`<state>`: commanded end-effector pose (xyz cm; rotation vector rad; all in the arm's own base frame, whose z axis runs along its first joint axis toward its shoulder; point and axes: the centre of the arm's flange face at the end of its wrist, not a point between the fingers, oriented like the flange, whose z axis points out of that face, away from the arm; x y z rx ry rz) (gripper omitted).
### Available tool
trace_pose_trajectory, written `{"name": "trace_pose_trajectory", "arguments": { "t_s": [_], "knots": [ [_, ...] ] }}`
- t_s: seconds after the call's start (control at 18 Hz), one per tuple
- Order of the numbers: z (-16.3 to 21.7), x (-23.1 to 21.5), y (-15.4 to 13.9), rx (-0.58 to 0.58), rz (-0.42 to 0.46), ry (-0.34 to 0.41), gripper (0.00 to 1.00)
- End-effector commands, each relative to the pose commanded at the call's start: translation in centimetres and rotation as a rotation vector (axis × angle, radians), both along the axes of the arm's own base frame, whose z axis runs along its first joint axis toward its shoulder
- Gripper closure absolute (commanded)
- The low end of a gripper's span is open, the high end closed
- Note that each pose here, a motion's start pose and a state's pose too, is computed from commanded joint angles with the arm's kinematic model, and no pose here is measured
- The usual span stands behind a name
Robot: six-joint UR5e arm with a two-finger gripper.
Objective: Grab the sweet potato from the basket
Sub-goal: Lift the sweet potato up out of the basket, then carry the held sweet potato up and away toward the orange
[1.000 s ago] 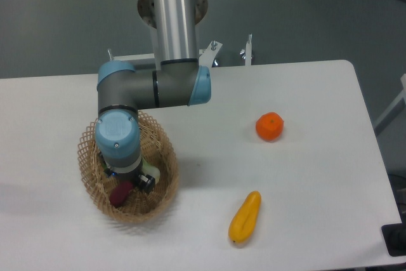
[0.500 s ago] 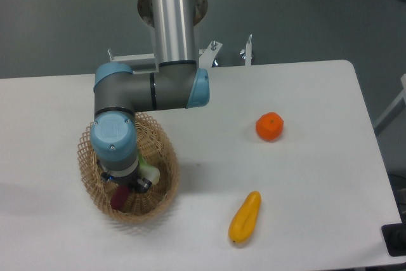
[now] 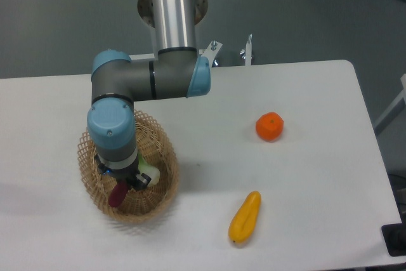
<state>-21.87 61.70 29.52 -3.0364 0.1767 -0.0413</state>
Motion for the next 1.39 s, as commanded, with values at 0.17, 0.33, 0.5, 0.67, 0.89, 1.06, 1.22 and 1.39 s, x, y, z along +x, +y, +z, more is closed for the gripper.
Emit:
{"name": "trace_pose_trajectory", "arguments": {
  "t_s": [0.17,0.33,0.5,0.67,0.89,1.06,1.22,1.39],
  "knots": [
    [1.8,-2.5,-1.4,0.023,0.004,0.021,0.92],
    [2.9,-4.9,-2.7,0.037,0.013,0.035,0.92],
    [3.5,-7.7,-4.3,0.039,0.007,0.045,0.92],
    [4.3,-11.4,-6.8,-0.004,0.005,0.03,0.92],
    [4.4,-16.9,-10.8,-0.044,-0.024,0.017,0.92],
    [5.4,-19.9,-13.4,-0.034,0.035,0.03,0.92],
    [5.6,-22.2,-15.2,-0.03,0.029,0.038,0.92],
    [5.3,-24.0,-16.6,-0.033,-0.027,0.054,0.9]
  ]
}}
